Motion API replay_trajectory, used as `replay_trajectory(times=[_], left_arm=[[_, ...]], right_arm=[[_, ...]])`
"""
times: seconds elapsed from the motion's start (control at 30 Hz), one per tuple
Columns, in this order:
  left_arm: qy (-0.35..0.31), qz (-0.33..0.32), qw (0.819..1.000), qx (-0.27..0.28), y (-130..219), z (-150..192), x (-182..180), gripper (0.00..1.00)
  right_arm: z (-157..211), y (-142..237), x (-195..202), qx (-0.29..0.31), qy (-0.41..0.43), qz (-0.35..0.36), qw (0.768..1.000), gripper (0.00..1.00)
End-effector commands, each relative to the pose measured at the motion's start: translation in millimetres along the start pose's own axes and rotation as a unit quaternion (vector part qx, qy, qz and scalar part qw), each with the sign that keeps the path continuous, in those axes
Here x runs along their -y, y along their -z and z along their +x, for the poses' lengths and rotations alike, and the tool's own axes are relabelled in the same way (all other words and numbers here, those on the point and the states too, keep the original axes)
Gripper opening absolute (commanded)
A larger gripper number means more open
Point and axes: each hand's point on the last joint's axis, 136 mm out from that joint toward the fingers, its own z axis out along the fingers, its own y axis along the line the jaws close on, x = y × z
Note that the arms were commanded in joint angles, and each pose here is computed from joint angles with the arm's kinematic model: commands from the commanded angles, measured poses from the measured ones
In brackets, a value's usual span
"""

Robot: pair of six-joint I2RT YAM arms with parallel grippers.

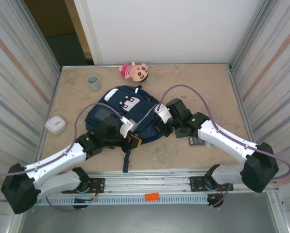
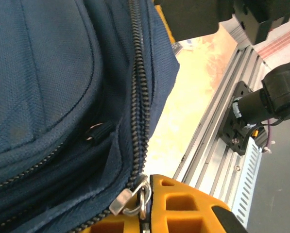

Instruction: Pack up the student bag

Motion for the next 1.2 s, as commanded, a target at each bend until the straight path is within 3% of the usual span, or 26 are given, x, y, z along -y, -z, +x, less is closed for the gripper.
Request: replay_trajectory(times=[0.0, 0.2, 0.37, 0.53, 0.67, 0.73, 0.93, 1.03, 1.07, 1.17], left_arm=[[-0.06, 0.012, 0.997, 0.05, 12.0, -33.9, 21.2, 0.2], [-0.126, -0.015, 0.99, 0.057, 37.6, -18.3, 19.2, 0.37], [-0.254, -0.075, 0.963, 0.056, 65.9, -4.7, 7.6, 0.56], [-0.357, -0.141, 0.921, 0.069, 78.5, -5.2, -9.8, 0.63], [-0.356, -0.251, 0.899, 0.05, 84.5, -12.3, -48.7, 0.66], [-0.357, -0.271, 0.893, 0.03, 81.2, -8.2, -59.8, 0.67], [-0.363, -0.288, 0.886, 0.01, 64.2, -3.0, -76.6, 0.67], [-0.378, -0.276, 0.884, 0.012, 50.3, -0.1, -78.8, 0.62], [-0.383, -0.273, 0.883, 0.01, 45.9, 1.6, -79.9, 0.58], [-0.396, -0.254, 0.882, 0.013, 35.2, 5.4, -78.3, 0.31]], right_arm=[[-47.8, 20.7, -23.1, 0.107, 0.035, -0.059, 0.992, 0.0], [-37.1, 37.0, -35.6, 0.121, 0.127, -0.114, 0.978, 0.0], [-34.9, 50.8, -36.3, 0.131, 0.173, -0.136, 0.967, 0.0], [-31.7, 51.6, -34.7, 0.118, 0.186, -0.143, 0.965, 0.0], [-29.1, 53.2, -40.2, 0.121, 0.196, -0.161, 0.96, 0.0], [-29.5, 53.3, -40.7, 0.122, 0.198, -0.164, 0.959, 0.0], [-29.7, 52.5, -38.5, 0.118, 0.193, -0.163, 0.96, 0.0], [-30.0, 53.9, -39.7, 0.12, 0.187, -0.167, 0.96, 0.0], [-30.4, 54.3, -39.7, 0.121, 0.183, -0.167, 0.961, 0.0], [-28.4, 51.1, -33.3, 0.116, 0.158, -0.154, 0.968, 0.0]])
